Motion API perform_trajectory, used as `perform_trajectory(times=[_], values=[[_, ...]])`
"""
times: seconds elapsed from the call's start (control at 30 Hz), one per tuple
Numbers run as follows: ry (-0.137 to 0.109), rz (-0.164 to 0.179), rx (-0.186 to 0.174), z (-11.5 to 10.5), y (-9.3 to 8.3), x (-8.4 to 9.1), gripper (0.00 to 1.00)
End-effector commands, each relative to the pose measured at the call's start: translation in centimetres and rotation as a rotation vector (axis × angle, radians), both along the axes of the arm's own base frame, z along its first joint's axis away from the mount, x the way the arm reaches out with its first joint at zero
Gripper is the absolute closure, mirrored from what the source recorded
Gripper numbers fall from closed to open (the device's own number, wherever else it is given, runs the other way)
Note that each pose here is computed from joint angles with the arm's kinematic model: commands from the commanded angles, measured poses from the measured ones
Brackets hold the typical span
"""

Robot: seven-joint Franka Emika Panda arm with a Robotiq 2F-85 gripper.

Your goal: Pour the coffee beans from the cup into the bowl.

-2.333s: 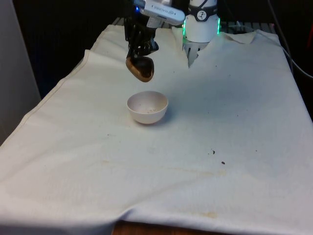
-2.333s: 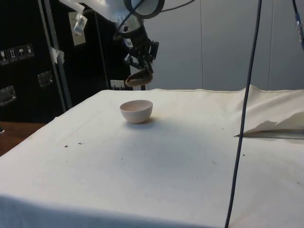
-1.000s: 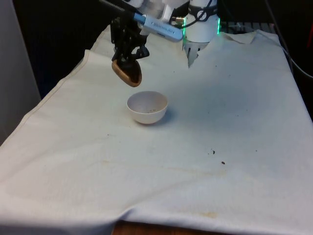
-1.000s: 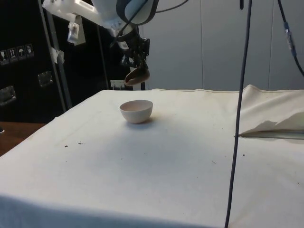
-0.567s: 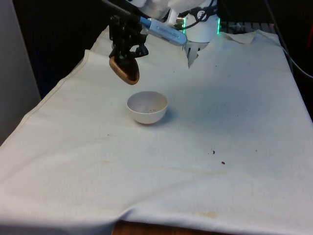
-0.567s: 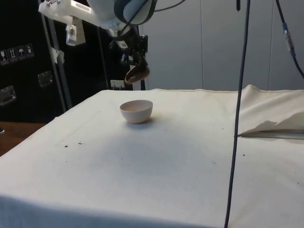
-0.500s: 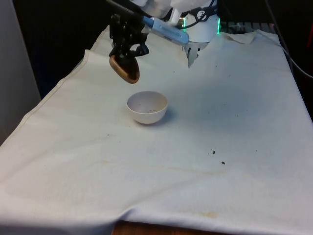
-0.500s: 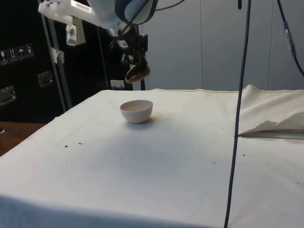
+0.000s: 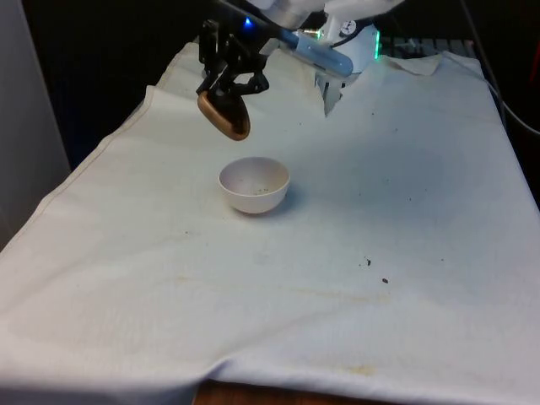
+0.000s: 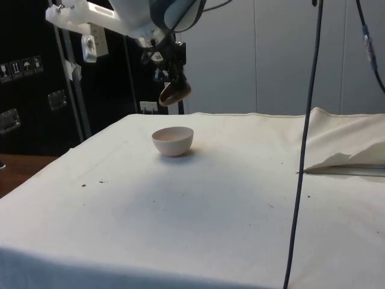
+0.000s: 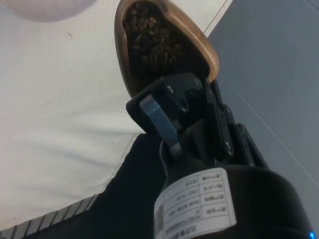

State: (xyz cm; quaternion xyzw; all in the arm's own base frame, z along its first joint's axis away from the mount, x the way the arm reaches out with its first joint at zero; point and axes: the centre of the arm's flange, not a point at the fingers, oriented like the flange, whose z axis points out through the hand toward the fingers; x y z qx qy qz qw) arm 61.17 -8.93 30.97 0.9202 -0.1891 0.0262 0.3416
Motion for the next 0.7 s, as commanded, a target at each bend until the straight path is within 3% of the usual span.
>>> perform_trajectory(times=[0.0, 0.2, 0.23, 0.27, 0.5, 0.53, 0.67], values=[[-0.004, 0.014, -0.002, 0.00, 0.13, -0.10, 1.00], [0.015, 0.054, -0.030, -0.60, 0.22, -0.36, 1.00], [0.017, 0.039, -0.029, -0.62, 0.19, -0.31, 1.00], [0.016, 0.059, -0.036, -0.60, 0.20, -0.40, 1.00], [0.038, 0.105, -0.082, -0.81, 0.26, -0.64, 1.00], [0.038, 0.087, -0.077, -0.94, 0.15, -0.50, 1.00], [0.048, 0.126, -0.105, -0.98, 0.26, -0.67, 1.00]])
